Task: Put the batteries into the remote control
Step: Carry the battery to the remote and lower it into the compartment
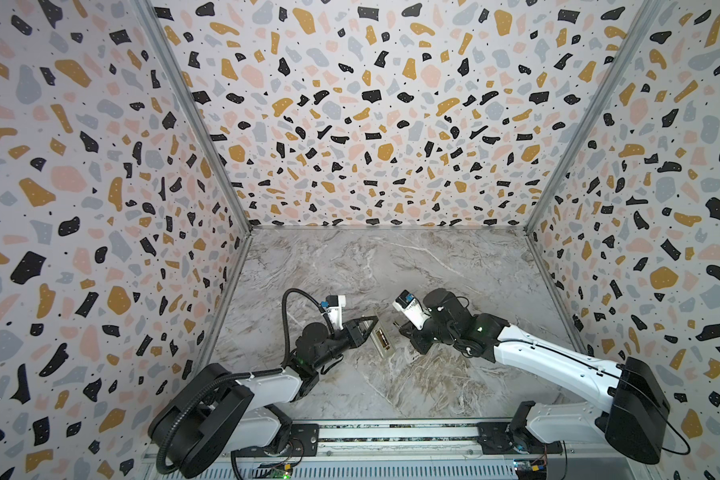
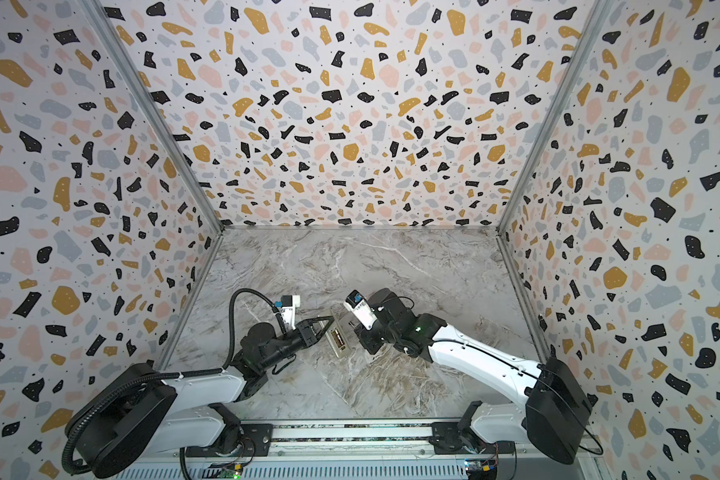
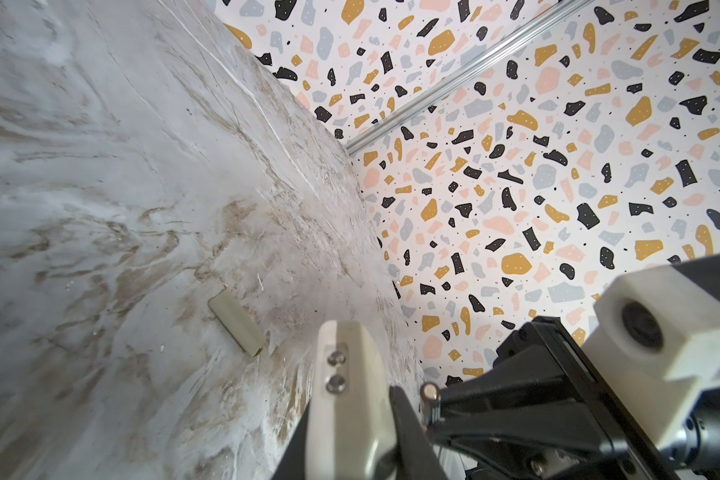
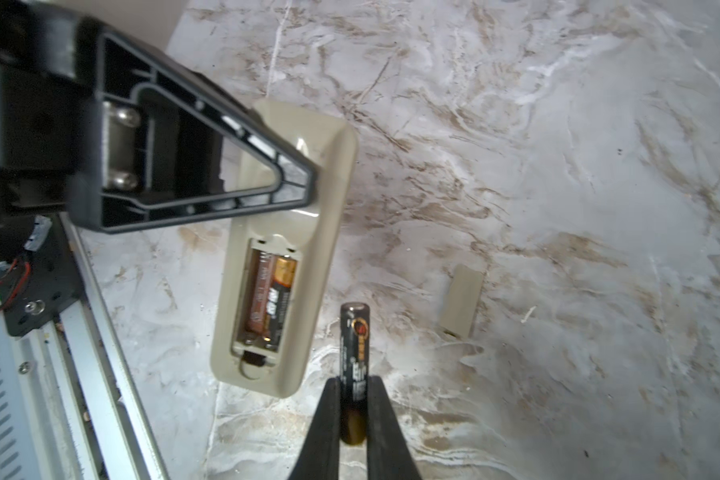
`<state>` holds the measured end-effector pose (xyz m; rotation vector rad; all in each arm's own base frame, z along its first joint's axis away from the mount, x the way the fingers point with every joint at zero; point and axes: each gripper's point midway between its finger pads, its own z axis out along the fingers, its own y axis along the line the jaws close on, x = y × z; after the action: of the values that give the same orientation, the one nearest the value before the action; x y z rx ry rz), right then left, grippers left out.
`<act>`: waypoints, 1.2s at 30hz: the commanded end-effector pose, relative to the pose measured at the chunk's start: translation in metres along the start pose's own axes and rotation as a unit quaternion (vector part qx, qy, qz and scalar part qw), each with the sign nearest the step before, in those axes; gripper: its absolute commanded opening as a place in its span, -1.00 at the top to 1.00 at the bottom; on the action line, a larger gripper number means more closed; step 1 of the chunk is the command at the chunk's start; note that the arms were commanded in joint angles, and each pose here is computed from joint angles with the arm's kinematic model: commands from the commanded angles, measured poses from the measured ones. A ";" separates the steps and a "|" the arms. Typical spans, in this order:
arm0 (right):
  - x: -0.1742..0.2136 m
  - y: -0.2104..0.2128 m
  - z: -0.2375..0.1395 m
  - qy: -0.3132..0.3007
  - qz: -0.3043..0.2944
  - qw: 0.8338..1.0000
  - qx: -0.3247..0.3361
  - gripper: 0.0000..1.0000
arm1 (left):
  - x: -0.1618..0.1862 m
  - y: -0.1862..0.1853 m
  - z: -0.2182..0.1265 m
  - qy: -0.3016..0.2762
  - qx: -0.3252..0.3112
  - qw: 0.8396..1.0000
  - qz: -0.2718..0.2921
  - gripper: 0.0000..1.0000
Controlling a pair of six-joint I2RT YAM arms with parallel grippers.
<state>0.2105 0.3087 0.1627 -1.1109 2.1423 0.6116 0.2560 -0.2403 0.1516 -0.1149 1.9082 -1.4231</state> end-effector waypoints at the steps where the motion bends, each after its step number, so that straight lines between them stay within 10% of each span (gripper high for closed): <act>1: -0.009 0.016 0.000 0.004 -0.004 1.000 -0.020 0.99 | -0.011 -0.008 -0.004 -0.031 0.020 0.999 0.008 1.00; 36: 0.003 0.032 0.035 0.062 0.002 0.997 -0.037 0.99 | -0.004 0.003 -0.005 -0.046 0.019 0.999 -0.018 1.00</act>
<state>0.1945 0.3454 0.1336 -1.2157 2.2305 0.6548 0.2568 -0.2352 0.1340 -0.2057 1.9020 -1.4263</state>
